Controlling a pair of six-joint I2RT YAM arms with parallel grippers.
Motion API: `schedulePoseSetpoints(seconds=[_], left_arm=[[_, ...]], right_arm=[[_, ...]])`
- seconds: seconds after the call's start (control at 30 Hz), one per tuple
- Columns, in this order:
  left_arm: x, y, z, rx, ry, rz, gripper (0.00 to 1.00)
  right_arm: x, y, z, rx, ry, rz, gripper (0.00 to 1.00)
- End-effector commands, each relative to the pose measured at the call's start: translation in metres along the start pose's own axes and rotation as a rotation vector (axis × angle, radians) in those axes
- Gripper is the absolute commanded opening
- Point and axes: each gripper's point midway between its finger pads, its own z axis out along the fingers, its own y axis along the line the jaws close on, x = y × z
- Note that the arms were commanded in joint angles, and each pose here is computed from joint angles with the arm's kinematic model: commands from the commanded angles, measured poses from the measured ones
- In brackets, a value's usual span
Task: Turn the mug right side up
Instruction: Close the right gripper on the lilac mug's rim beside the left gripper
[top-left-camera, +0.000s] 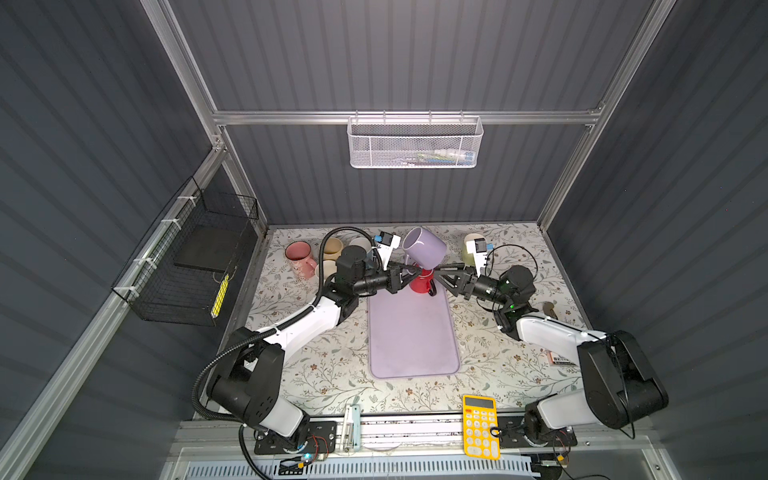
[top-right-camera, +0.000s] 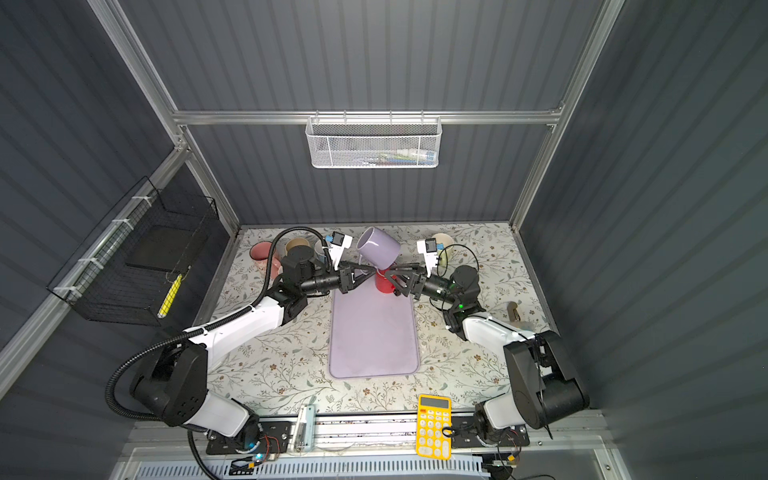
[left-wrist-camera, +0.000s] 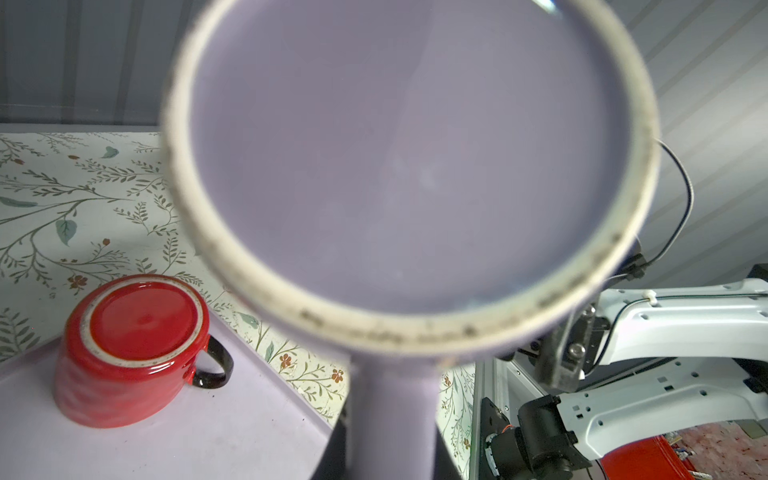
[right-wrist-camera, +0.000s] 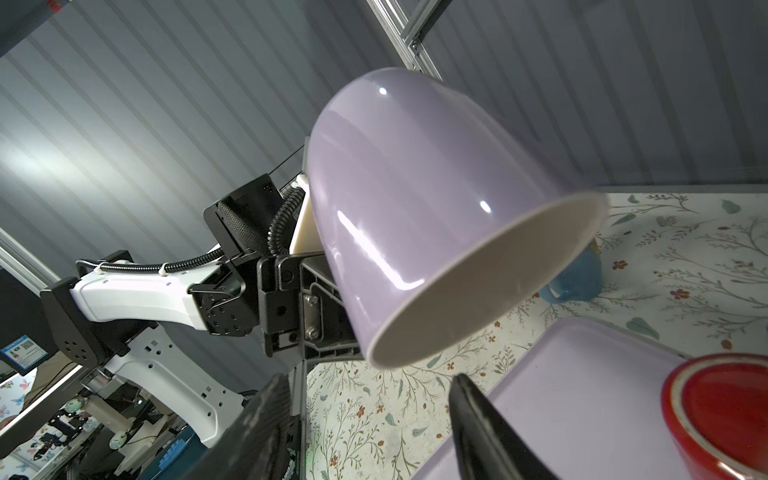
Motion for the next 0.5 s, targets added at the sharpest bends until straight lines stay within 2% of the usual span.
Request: schedulePoseSetpoints(seconds=[0.0, 0.47], left_arm=[[-0.027, -0.029, -0.003, 0.093, -0.080, 0.088, 0.09], [-0.022, -0.030, 0.001, 0.115, -0.082, 0.054, 0.08]], right_arm=[[-0.019, 0.015, 0.004, -0.055, -0.048, -0.059, 0.62], [-0.032, 0.022, 0.013, -0.116, -0.087, -0.079, 0.60]])
